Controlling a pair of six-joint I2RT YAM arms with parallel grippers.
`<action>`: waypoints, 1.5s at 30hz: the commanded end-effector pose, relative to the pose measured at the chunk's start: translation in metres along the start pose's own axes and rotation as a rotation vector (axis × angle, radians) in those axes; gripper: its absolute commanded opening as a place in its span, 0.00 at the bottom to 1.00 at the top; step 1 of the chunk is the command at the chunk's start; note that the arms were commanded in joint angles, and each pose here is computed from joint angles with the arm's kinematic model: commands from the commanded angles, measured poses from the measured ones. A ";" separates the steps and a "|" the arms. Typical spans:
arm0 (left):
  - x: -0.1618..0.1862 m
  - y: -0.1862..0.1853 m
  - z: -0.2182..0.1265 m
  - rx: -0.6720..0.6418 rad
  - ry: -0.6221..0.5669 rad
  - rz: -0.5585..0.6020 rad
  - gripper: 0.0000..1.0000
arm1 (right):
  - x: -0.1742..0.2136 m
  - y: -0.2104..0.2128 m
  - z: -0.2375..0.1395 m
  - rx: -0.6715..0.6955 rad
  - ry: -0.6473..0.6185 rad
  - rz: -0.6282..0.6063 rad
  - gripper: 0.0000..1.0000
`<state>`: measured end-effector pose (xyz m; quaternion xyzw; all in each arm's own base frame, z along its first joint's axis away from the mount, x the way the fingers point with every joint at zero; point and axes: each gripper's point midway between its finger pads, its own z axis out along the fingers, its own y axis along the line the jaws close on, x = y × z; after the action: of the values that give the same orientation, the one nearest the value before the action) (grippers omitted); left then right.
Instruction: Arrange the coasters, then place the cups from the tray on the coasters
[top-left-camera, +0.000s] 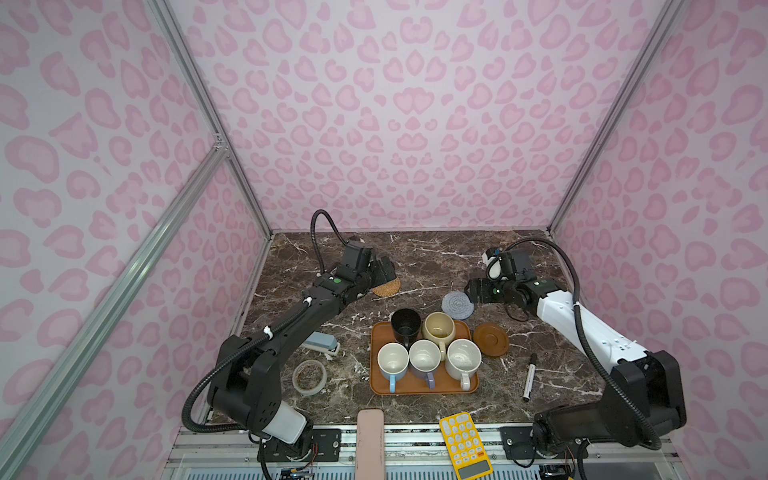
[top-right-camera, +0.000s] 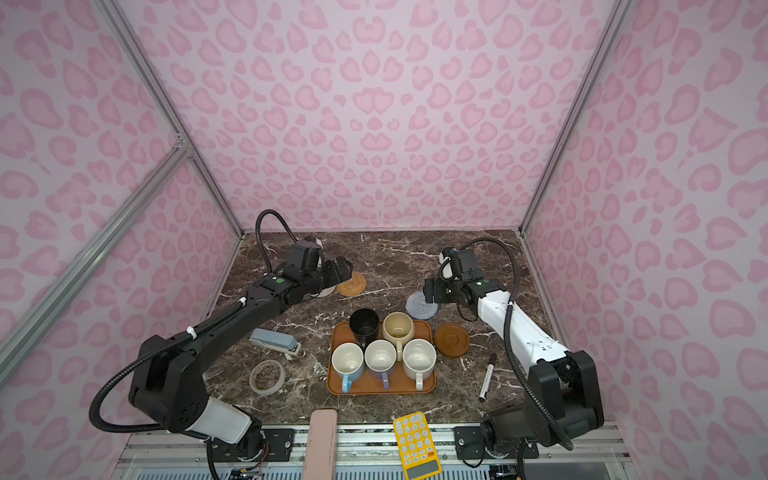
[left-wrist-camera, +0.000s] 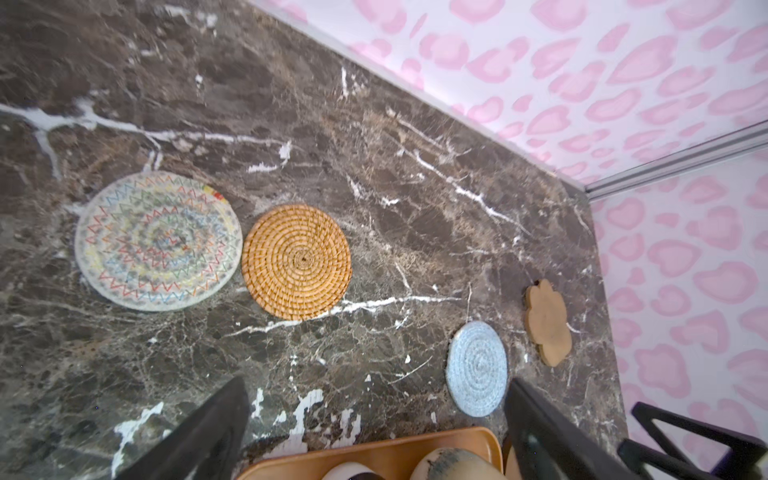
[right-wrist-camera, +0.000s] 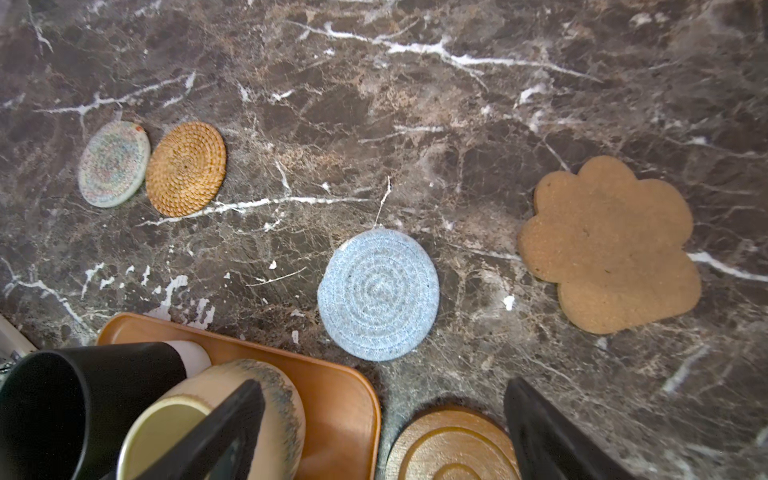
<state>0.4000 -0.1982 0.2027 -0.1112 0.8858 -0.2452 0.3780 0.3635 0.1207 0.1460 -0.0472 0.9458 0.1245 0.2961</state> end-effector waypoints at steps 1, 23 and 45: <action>-0.028 -0.013 -0.016 0.055 -0.126 0.074 0.98 | 0.009 -0.002 0.009 -0.001 0.037 -0.020 0.91; 0.037 -0.026 0.005 0.022 0.072 0.090 0.97 | 0.049 0.017 0.087 0.021 0.261 -0.146 0.60; 0.054 -0.023 0.024 -0.062 0.115 0.077 0.97 | 0.052 0.021 0.138 0.046 0.378 -0.130 0.43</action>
<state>0.3779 -0.2474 0.1646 -0.0767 0.9156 -0.2167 0.3300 0.3999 0.1737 0.0234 -0.1230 0.9781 0.0705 0.1521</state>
